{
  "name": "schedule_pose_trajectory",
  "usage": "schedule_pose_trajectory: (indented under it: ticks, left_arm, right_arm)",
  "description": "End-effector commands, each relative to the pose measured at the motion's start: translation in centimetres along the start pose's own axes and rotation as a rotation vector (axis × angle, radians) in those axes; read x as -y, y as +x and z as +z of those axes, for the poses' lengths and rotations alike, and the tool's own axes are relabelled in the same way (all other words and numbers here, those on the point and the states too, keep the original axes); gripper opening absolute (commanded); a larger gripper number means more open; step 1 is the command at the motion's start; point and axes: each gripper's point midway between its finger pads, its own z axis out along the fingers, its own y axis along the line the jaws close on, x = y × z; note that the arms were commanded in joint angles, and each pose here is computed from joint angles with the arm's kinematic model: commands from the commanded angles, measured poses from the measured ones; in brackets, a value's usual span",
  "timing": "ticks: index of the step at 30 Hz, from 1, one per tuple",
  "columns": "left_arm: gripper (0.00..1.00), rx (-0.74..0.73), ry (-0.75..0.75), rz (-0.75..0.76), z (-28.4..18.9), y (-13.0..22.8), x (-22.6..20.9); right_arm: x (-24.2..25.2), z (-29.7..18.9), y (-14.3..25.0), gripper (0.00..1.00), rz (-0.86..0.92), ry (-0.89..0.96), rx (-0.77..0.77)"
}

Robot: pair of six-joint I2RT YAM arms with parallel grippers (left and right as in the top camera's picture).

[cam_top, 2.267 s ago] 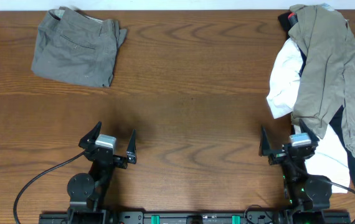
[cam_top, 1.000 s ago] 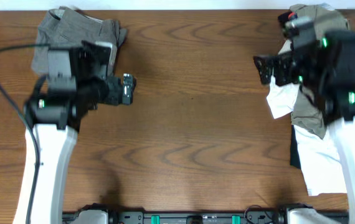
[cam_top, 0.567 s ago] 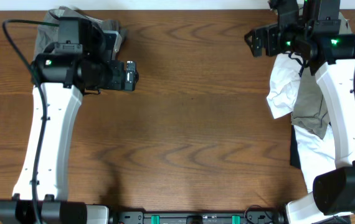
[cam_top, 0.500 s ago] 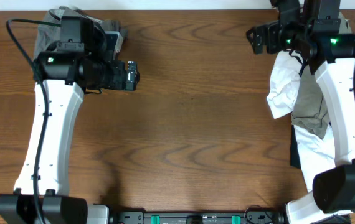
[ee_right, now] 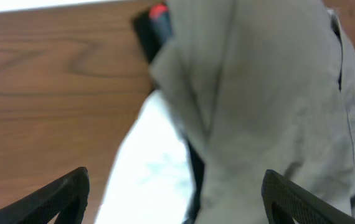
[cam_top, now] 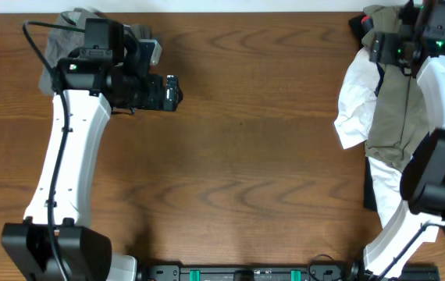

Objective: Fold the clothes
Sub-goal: 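Reach the right gripper into the clothes pile and grasp the khaki shorts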

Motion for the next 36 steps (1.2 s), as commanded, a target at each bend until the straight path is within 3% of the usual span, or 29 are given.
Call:
schedule_pose_trajectory:
  ticks: [1, 8, 16, 23, 27, 36]
  left_arm:
    - [0.98, -0.003, 0.027, 0.015, 0.9, -0.2, 1.0]
    - [0.98, 0.013, 0.03, 0.063, 1.9, -0.5, 2.2]
    - [0.98, 0.014, 0.01, 0.082, 2.1, -0.6, 2.5]
    - [1.0, 0.015, 0.01, 0.082, 2.2, -0.6, 2.4]
    - [0.96, 0.024, 0.01, 0.085, 2.3, -0.9, 2.4]
    - [0.9, 0.06, 0.01, 0.096, 2.2, -1.8, 2.5]
  right_arm:
    - [1.3, 1.7, 0.3, 0.86, 0.007, 0.027, -0.003]
    - [2.7, 5.8, 2.5, 0.81, 0.012, 0.08, -0.044]
    - [4.5, 8.1, 4.2, 0.66, 0.018, 0.158, -0.069]
    - [5.2, 7.7, 3.5, 0.24, 0.055, 0.174, -0.049]
    - [5.4, 5.8, 2.1, 0.01, 0.059, 0.179, -0.02]
    - [3.2, -1.8, -1.9, 0.01, 0.043, 0.126, 0.058]
